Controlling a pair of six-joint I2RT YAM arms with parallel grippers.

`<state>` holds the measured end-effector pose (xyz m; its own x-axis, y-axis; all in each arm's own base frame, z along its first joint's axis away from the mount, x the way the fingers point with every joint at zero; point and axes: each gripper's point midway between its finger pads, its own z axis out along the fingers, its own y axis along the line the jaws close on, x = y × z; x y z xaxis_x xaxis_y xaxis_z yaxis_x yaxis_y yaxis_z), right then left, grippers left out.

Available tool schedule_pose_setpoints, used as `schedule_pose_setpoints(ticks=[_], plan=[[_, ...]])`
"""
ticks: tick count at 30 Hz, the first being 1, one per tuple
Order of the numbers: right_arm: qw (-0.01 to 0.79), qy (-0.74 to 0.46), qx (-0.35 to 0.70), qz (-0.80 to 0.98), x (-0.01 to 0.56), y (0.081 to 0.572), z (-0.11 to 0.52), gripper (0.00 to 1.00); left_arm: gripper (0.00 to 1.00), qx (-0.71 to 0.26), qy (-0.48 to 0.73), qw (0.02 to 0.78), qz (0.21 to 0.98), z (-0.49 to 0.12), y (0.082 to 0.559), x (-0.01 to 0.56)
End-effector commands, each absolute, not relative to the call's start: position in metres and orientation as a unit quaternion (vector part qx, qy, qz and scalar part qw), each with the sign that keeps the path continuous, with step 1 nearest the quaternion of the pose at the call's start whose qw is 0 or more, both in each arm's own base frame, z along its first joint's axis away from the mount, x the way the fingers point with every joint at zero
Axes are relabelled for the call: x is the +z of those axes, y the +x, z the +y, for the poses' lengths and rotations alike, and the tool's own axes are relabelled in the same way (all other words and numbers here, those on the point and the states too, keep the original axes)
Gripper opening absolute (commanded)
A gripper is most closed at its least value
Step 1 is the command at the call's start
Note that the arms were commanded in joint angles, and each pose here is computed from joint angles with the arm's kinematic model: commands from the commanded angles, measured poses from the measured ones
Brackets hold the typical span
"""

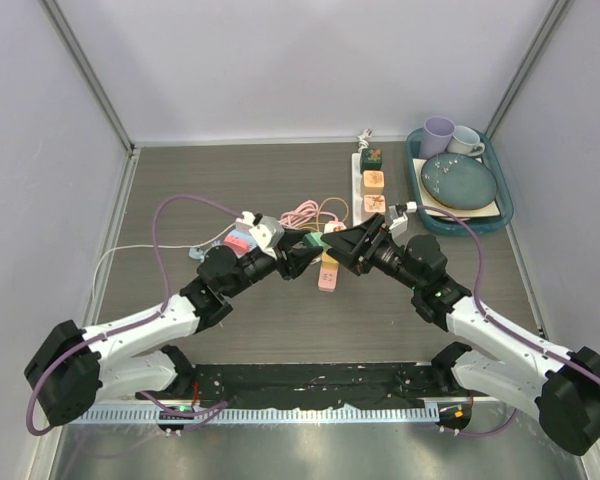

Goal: Insert the plug
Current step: Pick up the plug from the center of the board.

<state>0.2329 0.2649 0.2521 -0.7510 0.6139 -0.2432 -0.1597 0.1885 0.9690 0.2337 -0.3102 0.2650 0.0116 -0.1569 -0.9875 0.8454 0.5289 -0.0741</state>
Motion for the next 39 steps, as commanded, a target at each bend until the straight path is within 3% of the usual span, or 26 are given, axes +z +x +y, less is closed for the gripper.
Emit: schedule_pose_setpoints(ticks=[1,20,28,30,32,33,36,37,39], plan=[[0.319,0.16,0.674,0.647,0.289,0.233,0.266,0.8,0.11,-0.436,0.277,0.672,0.531,-0.319,0.225,0.303],[0.295,0.178,0.707,0.618,0.287,0.234,0.268,0.65,0.11,-0.468,0.268,0.673,0.506,-0.324,0.216,0.314],[0.289,0.157,0.725,0.606,0.3,0.228,0.271,0.5,0.14,-0.46,0.274,0.668,0.517,-0.328,0.219,0.301],[0.293,0.156,0.725,0.604,0.302,0.228,0.27,0.41,0.16,-0.457,0.277,0.665,0.522,-0.329,0.221,0.296],[0.3,0.151,0.723,0.604,0.305,0.228,0.268,0.32,0.23,-0.453,0.279,0.663,0.527,-0.328,0.221,0.289],[0.303,0.15,0.722,0.604,0.306,0.228,0.267,0.23,0.27,-0.451,0.279,0.662,0.529,-0.328,0.222,0.287],[0.32,0.142,0.71,0.611,0.308,0.232,0.262,0.07,0.47,-0.444,0.281,0.657,0.54,-0.325,0.221,0.277],[0.328,0.139,0.706,0.612,0.309,0.234,0.259,0.04,0.57,-0.44,0.285,0.652,0.548,-0.324,0.221,0.27],[0.353,0.124,0.688,0.621,0.315,0.24,0.254,0.01,0.64,-0.436,0.285,0.65,0.554,-0.321,0.22,0.267]])
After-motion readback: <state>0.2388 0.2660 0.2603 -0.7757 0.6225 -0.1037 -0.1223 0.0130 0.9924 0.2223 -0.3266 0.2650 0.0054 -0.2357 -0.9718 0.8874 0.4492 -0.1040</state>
